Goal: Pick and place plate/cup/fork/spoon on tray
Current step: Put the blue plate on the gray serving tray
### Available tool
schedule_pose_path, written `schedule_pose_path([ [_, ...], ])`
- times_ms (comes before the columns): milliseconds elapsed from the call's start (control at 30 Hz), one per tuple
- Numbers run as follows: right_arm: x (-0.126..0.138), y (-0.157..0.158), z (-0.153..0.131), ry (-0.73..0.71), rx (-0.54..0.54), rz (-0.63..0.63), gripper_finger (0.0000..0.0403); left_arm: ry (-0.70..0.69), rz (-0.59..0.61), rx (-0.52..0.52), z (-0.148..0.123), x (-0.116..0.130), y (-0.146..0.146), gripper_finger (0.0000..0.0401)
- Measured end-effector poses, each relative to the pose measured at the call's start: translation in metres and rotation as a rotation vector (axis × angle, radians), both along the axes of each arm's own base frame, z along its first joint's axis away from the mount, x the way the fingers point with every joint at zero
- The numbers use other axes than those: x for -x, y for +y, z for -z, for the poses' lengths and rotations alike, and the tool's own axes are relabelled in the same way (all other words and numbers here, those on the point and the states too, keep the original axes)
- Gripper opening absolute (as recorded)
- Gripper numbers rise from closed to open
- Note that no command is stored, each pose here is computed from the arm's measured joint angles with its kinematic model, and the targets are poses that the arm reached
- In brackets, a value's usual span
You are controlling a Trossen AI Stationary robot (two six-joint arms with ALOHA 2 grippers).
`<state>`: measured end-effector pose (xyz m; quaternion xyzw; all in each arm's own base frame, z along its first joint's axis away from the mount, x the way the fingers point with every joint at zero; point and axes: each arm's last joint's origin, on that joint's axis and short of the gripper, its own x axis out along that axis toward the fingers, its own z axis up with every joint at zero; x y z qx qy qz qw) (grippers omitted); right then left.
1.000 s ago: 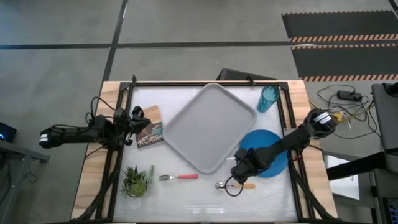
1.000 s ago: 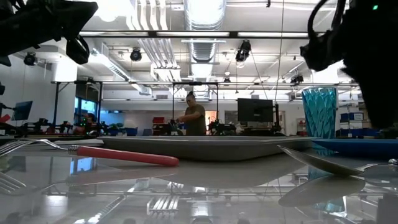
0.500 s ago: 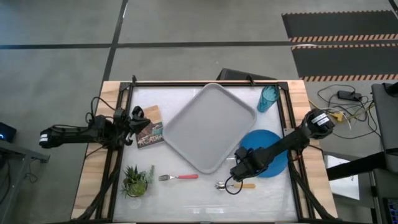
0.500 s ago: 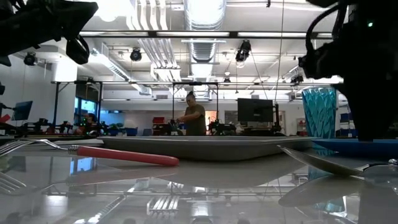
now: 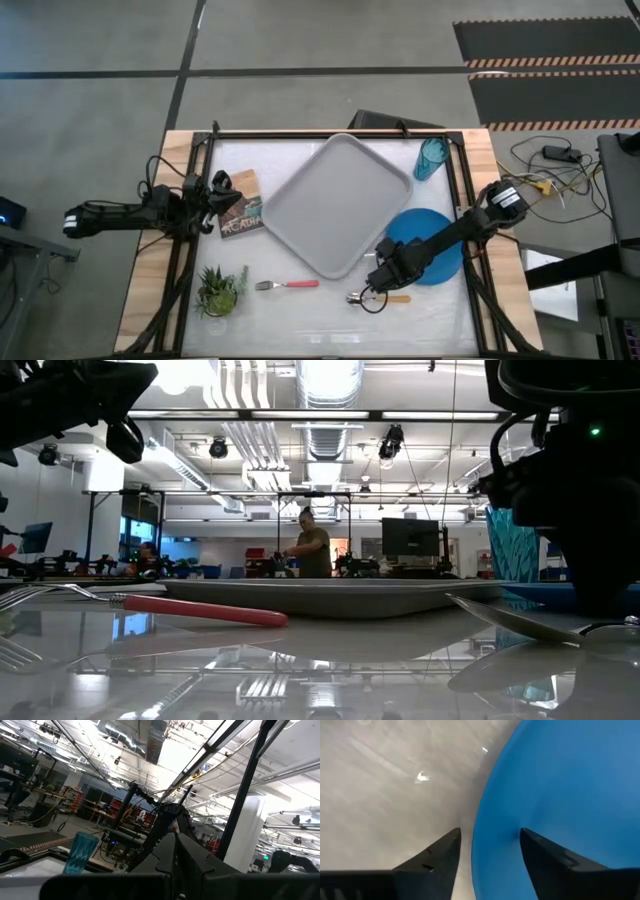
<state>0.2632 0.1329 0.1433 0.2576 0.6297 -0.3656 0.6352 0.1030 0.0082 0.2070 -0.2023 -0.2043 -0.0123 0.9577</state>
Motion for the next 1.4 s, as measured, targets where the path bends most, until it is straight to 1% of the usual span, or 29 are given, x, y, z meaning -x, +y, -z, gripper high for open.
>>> schedule_pose_path([
  [333, 0.0, 0.001, -0.001, 0.013, -0.031, 0.012, 0.007, -0.001, 0.0, 0.0, 0.0, 0.0, 0.0, 0.0],
  [500, -0.002, 0.002, -0.007, 0.017, -0.039, 0.01, 0.0033, -0.002, -0.001, 0.0, 0.0, 0.0, 0.0, 0.0],
  [600, -0.005, 0.004, -0.013, 0.012, -0.044, 0.009, 0.0026, -0.002, 0.0, 0.0, 0.0, 0.0, 0.0, 0.0],
  [867, -0.009, 0.009, -0.038, 0.073, -0.05, -0.033, 0.0022, -0.001, 0.0, 0.0, 0.0, 0.0, 0.0, 0.0],
  [1100, -0.011, 0.015, -0.074, 0.152, -0.081, -0.106, 0.002, -0.002, 0.0, 0.0, 0.0, 0.0, 0.0, 0.0],
  [1400, -0.014, 0.017, -0.123, 0.169, -0.102, -0.242, 0.0017, -0.002, 0.0, 0.001, 0.0, 0.0, 0.0, 0.0],
])
